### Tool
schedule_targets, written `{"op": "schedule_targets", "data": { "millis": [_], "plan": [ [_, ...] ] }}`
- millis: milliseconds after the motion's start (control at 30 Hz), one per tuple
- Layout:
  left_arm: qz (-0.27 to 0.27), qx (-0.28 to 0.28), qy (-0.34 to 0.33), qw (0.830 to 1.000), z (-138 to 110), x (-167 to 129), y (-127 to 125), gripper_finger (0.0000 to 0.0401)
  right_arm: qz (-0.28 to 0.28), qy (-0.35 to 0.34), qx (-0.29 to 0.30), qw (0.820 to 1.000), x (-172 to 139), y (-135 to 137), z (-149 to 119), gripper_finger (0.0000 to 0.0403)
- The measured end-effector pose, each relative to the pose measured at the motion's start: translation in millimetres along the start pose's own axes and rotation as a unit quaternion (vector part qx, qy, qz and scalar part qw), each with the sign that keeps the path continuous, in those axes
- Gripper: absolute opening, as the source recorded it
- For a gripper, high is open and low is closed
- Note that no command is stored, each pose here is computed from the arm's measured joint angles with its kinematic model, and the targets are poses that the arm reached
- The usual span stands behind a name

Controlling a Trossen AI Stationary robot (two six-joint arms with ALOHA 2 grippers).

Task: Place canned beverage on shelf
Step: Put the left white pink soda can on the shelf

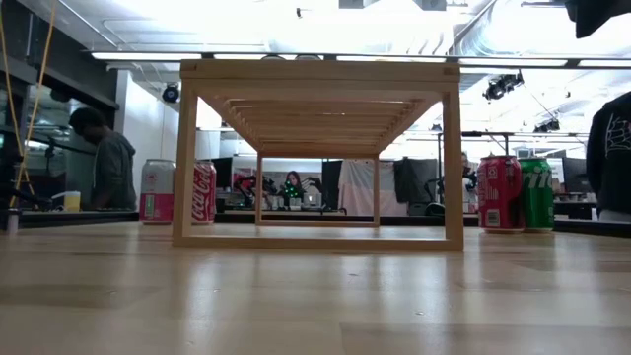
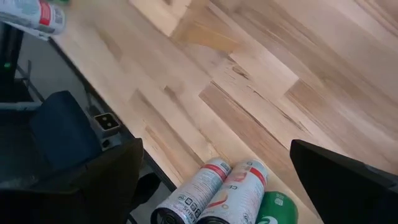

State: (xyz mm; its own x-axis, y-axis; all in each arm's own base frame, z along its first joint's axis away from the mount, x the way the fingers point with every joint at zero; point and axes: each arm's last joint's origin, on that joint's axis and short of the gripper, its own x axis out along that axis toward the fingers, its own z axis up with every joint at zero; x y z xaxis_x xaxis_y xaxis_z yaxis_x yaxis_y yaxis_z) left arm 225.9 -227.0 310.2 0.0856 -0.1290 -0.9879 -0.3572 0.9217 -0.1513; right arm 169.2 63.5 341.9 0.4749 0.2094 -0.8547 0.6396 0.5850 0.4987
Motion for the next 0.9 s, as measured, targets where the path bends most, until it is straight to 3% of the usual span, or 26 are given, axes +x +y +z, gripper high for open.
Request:
{"op": "schedule_targets", "data": {
  "millis": [100, 233, 367, 500, 600, 700, 900],
  "plan": [
    [-0.056, 0.028, -0.04, 0.997, 6.1, -39.5, 11.2, 0.0235, 0.036, -0.013, -0.027, 0.999, -0.4, 6.9, 2.4, 0.0392],
    [-0.147, 0.049, -0.13, 0.979, 11.7, -103.2, 35.0, 0.0235, 0.145, -0.049, -0.103, 0.983, -4.6, 27.7, 8.5, 0.0392],
    [-0.187, 0.049, -0.279, 0.941, 14.5, -157.1, 64.4, 0.0235, 0.267, -0.124, -0.178, 0.939, -16.8, 51.8, 16.1, 0.0392],
    [-0.122, 0.041, -0.395, 0.91, 17.8, -182.7, 99.1, 0.0235, 0.33, -0.246, -0.222, 0.884, -32.9, 68.1, 24.3, 0.0392],
    [-0.066, 0.046, -0.426, 0.901, 27.1, -187.6, 116.1, 0.0235, 0.333, -0.337, -0.25, 0.844, -42.3, 74.1, 32.9, 0.0392],
    [-0.028, 0.068, -0.43, 0.9, 40.8, -188.1, 128.3, 0.0235, 0.302, -0.396, -0.269, 0.825, -41.3, 76.4, 43.5, 0.0392],
    [0.027, 0.119, -0.397, 0.91, 77.8, -177.5, 146.9, 0.0235, 0.172, -0.407, -0.323, 0.837, -21.6, 88.3, 76.8, 0.0392]
  ]
}}
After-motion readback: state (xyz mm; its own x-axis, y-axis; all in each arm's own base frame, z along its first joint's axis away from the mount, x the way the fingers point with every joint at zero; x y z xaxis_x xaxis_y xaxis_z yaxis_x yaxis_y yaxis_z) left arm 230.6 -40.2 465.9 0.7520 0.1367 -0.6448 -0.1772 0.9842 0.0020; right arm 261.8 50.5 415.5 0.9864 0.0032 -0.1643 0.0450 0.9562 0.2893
